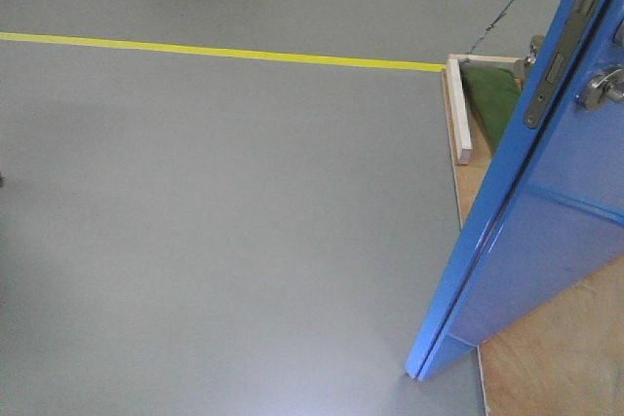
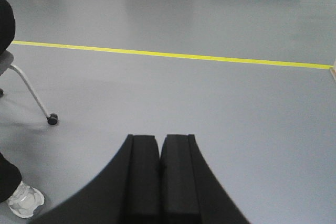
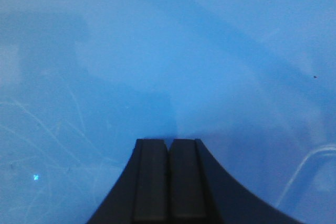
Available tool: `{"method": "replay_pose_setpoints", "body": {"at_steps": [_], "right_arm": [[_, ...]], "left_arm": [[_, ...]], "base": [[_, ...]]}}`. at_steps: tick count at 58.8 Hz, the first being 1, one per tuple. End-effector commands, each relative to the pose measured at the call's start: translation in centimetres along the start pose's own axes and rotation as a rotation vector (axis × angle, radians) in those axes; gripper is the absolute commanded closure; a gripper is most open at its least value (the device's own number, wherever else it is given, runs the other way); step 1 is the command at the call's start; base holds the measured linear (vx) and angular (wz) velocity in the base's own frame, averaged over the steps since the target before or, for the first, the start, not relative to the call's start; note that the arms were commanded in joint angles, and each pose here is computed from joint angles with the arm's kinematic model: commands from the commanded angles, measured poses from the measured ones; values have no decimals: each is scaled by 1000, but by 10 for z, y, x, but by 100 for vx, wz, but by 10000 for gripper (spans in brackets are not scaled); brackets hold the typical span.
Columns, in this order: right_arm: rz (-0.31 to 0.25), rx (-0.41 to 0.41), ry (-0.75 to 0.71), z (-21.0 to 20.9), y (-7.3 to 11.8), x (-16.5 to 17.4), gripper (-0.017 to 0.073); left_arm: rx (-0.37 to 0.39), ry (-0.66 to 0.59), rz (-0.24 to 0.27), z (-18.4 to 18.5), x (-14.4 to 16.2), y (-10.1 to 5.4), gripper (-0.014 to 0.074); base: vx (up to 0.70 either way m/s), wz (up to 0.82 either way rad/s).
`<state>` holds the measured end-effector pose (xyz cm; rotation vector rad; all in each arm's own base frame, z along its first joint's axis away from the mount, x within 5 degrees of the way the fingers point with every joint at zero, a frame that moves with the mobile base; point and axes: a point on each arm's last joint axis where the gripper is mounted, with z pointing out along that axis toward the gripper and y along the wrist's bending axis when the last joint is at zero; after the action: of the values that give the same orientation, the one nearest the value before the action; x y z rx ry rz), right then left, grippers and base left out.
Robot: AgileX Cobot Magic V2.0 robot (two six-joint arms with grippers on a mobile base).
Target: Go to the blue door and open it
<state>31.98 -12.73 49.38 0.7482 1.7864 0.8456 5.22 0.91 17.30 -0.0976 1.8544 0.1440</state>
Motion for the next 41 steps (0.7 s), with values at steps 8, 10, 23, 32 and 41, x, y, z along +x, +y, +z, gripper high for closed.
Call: {"method": "replay_pose_setpoints", "body": {"at_steps": [8,10,23,32,41], "right_arm": [[-10,-98,-73,-12,24,-2,551],[-10,-98,-73,-12,24,-2,551],[-10,-98,-73,-12,24,-2,551],[-10,-98,-73,-12,24,-2,551],[-10,-98,-73,-12,24,-2,551]], "left_arm": [[2,-118,-10,-5,-16,0,521],[2,-118,-10,-5,-16,0,521],[2,-118,-10,-5,-16,0,521],[2,-118,-10,-5,-16,0,521],[2,-118,-10,-5,-16,0,521]], "base": [[10,13],[10,12],[11,11],[14,7],[16,4]]}}
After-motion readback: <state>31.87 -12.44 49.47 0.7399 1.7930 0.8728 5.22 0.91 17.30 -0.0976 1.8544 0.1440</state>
